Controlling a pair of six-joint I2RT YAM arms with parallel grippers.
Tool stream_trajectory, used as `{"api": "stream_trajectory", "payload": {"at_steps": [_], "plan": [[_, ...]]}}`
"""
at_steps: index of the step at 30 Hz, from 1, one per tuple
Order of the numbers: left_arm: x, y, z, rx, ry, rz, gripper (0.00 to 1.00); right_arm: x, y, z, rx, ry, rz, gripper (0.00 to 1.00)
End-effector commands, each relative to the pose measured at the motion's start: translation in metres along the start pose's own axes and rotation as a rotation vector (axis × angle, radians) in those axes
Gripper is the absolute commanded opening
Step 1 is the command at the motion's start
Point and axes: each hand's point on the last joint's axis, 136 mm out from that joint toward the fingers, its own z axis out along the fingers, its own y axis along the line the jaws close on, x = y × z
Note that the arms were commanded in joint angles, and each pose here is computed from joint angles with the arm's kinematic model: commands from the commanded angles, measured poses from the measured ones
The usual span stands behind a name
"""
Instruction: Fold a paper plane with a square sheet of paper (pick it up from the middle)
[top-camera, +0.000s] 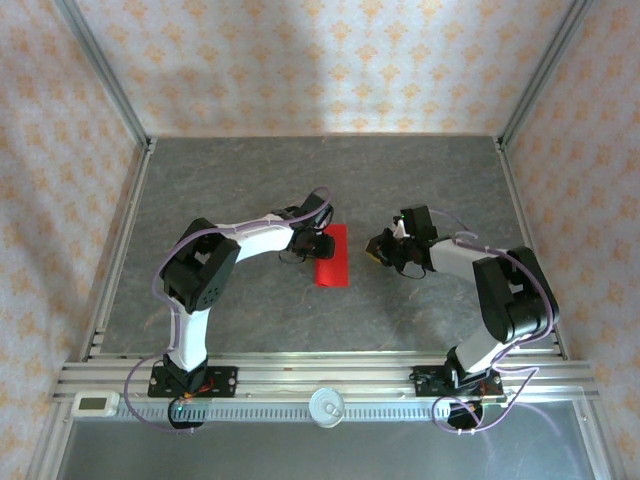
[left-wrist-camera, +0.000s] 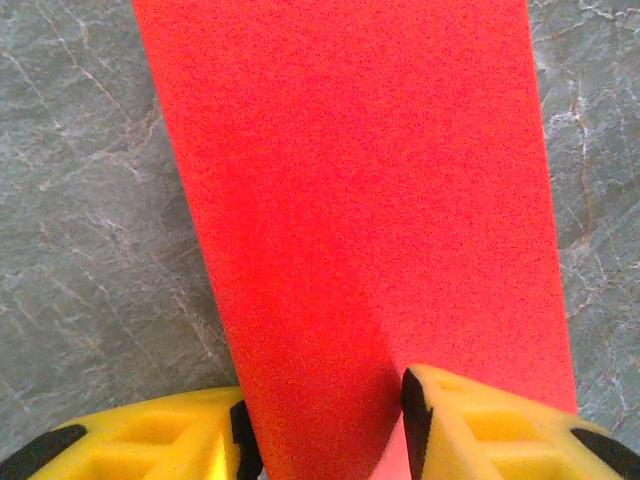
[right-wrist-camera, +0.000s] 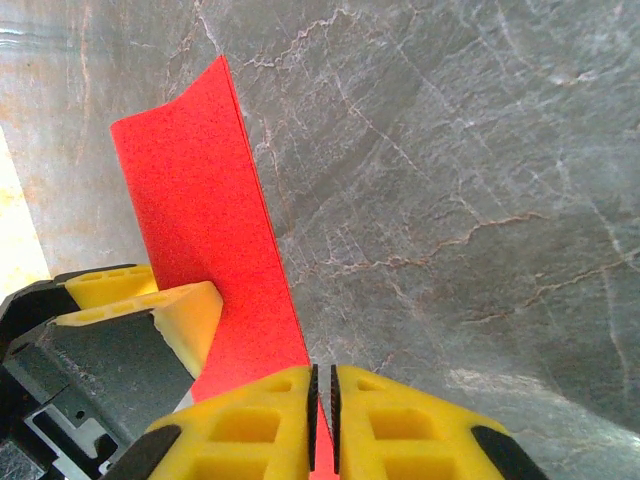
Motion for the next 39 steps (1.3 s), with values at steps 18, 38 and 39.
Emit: {"api": "stream_trajectory", "payload": {"at_steps": [18, 38, 39], "plan": [[0.016, 0.062, 0.040, -0.222, 0.041, 0.024, 0.48, -0.003, 0.019, 0.006, -0.030, 0.009, -0.043, 0.15], [0.017, 0.064, 0.040, -0.229, 0.047, 0.026, 0.46, -0.002, 0.018, 0.007, -0.025, 0.013, -0.042, 0.14], [0.016, 0.064, 0.040, -0.231, 0.046, 0.027, 0.46, -0.002, 0.018, 0.007, -0.025, 0.013, -0.042, 0.14]]}}
